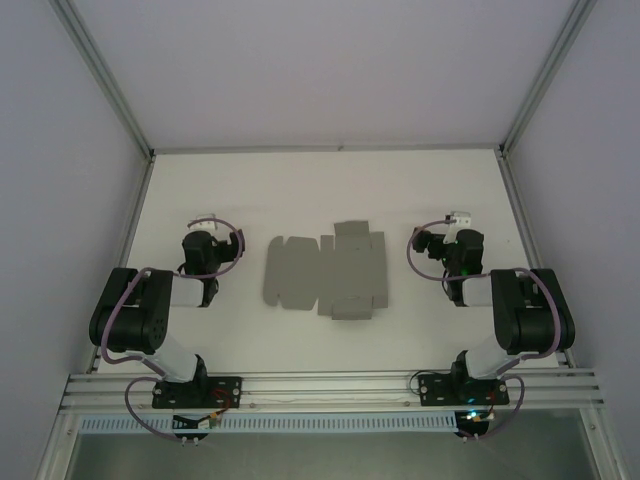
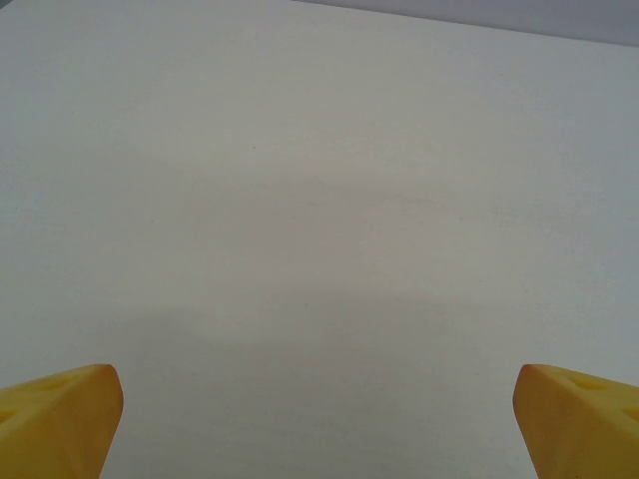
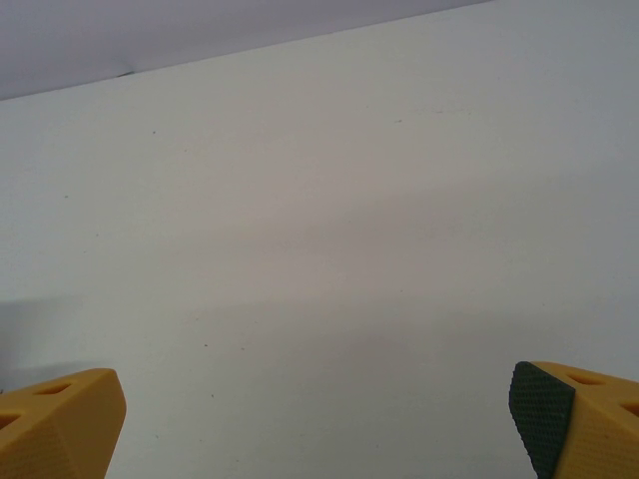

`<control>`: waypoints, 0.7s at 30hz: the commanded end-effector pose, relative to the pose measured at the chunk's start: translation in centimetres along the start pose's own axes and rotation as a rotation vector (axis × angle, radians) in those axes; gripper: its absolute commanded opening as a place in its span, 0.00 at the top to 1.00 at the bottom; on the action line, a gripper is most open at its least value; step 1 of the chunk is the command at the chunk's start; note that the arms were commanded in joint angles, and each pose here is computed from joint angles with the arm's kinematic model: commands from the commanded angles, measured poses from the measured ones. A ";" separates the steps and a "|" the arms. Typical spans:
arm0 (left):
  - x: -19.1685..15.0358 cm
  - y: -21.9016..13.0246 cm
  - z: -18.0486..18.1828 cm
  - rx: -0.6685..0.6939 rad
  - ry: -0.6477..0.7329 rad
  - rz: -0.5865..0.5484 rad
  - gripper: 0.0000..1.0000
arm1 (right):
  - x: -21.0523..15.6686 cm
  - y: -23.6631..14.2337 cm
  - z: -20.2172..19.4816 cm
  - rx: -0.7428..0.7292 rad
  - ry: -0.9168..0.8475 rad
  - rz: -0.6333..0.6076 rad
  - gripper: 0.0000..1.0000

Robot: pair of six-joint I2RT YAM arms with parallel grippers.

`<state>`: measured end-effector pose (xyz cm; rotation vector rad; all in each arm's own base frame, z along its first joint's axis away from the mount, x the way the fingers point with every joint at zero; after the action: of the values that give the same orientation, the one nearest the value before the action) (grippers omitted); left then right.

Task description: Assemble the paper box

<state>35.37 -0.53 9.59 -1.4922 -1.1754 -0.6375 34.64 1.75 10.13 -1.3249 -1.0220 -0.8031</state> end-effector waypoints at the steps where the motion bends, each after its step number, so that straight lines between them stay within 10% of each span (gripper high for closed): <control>1: 0.5 0.0 -0.3 -0.019 0.015 -0.025 0.00 | 1.3 0.2 -0.2 -0.002 0.011 -0.050 0.00; 15: 6.9 -2.8 -1.2 0.094 -0.102 0.020 0.00 | 7.7 -2.7 0.5 0.060 0.162 0.069 0.00; 21: 7.4 -6.0 -5.7 -0.049 -0.283 0.227 0.00 | 9.0 -5.5 7.6 0.242 0.179 0.335 0.08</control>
<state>36.11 -1.65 22.49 -1.6182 -1.3219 -0.5407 35.13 6.35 22.09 -1.1637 -0.8951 -0.7376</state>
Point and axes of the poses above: each hand's point on the last joint's axis, 136 mm out from that joint toward the fingers, its own y axis out along the fingers, its own z axis along the line the jaws close on, x = y × z, the point moved 5 cm from there along -y, back along the fingers, and after that the axes turned 12 degrees about -y, right-handed, at the moved point
